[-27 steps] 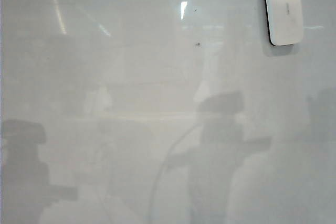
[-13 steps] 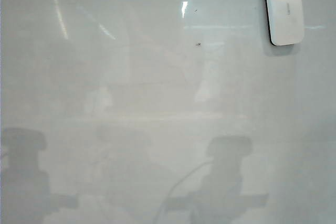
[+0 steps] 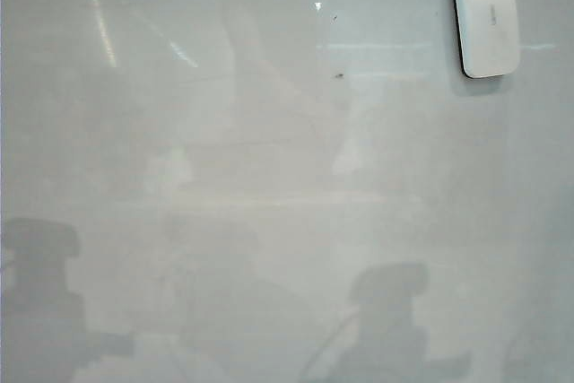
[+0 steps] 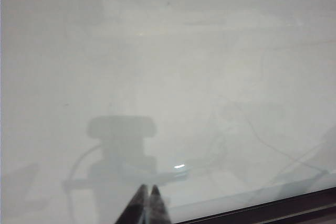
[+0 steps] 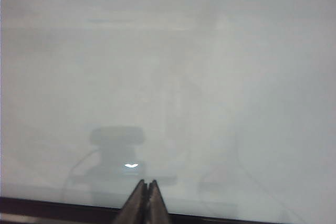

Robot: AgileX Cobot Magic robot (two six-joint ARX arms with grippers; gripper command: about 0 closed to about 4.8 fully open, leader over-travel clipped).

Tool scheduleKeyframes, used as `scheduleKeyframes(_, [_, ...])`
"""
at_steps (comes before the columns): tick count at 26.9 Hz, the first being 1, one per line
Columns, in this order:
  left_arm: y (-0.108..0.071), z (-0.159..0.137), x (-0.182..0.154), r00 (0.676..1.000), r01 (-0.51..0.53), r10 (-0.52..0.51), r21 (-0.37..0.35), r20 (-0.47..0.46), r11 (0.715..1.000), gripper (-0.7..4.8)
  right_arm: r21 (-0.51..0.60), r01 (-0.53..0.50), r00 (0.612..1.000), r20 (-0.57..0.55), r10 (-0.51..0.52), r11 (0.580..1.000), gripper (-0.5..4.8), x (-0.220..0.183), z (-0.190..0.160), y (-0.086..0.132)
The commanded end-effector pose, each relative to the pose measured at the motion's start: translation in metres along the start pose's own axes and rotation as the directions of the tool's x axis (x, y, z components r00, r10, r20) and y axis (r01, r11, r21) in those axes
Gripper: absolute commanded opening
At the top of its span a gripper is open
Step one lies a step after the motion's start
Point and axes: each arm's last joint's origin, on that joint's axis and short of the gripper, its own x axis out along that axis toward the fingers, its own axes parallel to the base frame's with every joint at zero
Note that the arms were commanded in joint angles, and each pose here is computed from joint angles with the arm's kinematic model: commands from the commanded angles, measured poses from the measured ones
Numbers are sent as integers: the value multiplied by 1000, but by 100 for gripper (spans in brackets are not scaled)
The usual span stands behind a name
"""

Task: Grab the whiteboard eraser that is attached to the surface of the whiteboard and use it to clean the writing on the whiteboard.

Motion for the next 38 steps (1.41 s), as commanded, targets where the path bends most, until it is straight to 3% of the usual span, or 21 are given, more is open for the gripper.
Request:
scheduleKeyframes(1, [0,1,0,1000,4,-4,6,9,1000,-2,28,-1,999,32,0,1000,-5,0,-3,-3])
scheduleKeyframes(7, [0,1,0,1000,4,-4,6,9,1000,-2,34,48,999,15,-48,998,-5,2,-9,-10])
scheduleKeyframes(12, [0,1,0,1000,4,-4,6,9,1000,-2,27,60,995,-79,-58,998,-5,2,-18,-11])
scheduleKeyframes(21, [0,1,0,1000,4,-4,6,9,1000,-2,6,126,989,-78,-126,992,-5,1,-18,-17])
scheduleKeyframes(38, [0,1,0,1000,4,-4,6,9,1000,-2,6,123,989,-78,-123,992,-5,1,-18,-17])
